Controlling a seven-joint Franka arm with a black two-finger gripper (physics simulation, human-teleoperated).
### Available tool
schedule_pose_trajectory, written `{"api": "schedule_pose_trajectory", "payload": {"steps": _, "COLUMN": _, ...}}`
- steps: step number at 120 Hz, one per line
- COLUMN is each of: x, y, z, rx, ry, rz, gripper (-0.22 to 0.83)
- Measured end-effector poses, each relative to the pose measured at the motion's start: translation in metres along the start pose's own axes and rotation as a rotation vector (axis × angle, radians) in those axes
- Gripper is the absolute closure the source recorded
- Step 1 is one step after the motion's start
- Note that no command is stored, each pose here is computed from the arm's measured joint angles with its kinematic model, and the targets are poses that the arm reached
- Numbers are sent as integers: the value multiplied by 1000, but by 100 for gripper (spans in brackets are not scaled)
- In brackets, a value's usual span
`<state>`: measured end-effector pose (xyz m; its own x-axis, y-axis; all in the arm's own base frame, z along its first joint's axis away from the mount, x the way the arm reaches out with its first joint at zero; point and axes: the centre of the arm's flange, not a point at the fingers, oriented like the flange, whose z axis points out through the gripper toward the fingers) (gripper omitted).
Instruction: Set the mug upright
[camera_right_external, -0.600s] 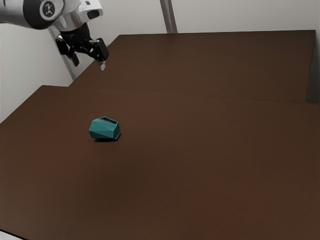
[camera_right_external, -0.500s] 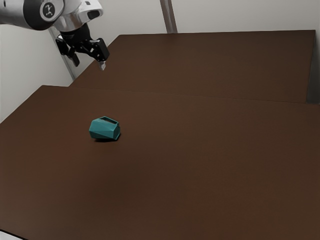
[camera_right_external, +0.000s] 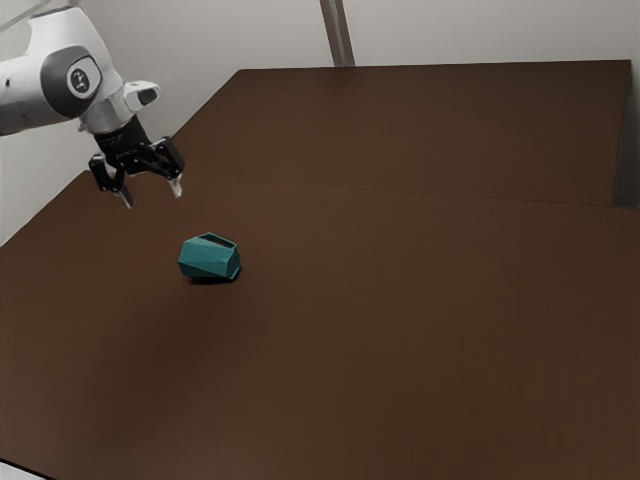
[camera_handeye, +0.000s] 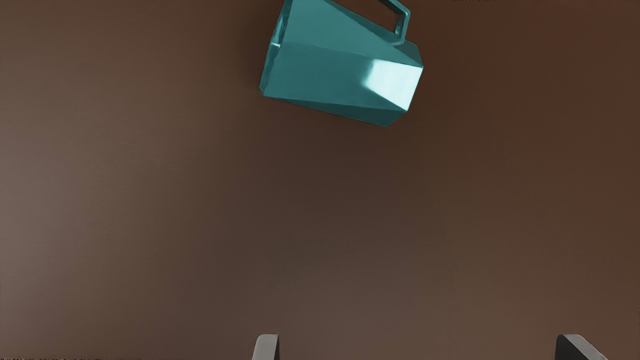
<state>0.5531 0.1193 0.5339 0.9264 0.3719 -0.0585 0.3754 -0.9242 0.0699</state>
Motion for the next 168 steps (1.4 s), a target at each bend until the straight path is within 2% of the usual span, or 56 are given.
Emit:
{"api": "schedule_pose_trajectory", "payload": {"steps": 17, "x": 29, "y": -49, "z": 39, "rx": -124, "ry": -80, "rz": -114, "gripper": 0}}
{"api": "schedule_pose_trajectory", "payload": {"steps": 44, "x": 63, "y": -70, "z": 95, "rx": -246, "ry": -168, "rz": -142, "gripper": 0}}
{"api": "schedule_pose_trajectory", "payload": {"steps": 75, "x": 108, "y": -100, "z": 140, "rx": -302, "ry": -187, "rz": -136, "gripper": 0}}
{"api": "schedule_pose_trajectory", "payload": {"steps": 100, "x": 146, "y": -103, "z": 161, "rx": -334, "ry": -156, "rz": -84, "gripper": 0}}
{"api": "schedule_pose_trajectory", "payload": {"steps": 123, "x": 159, "y": -101, "z": 167, "rx": -360, "ry": -134, "rz": -42, "gripper": 0}}
{"api": "schedule_pose_trajectory", "payload": {"steps": 168, "x": 159, "y": -89, "z": 201, "rx": -458, "ry": -164, "rz": -23, "gripper": 0}}
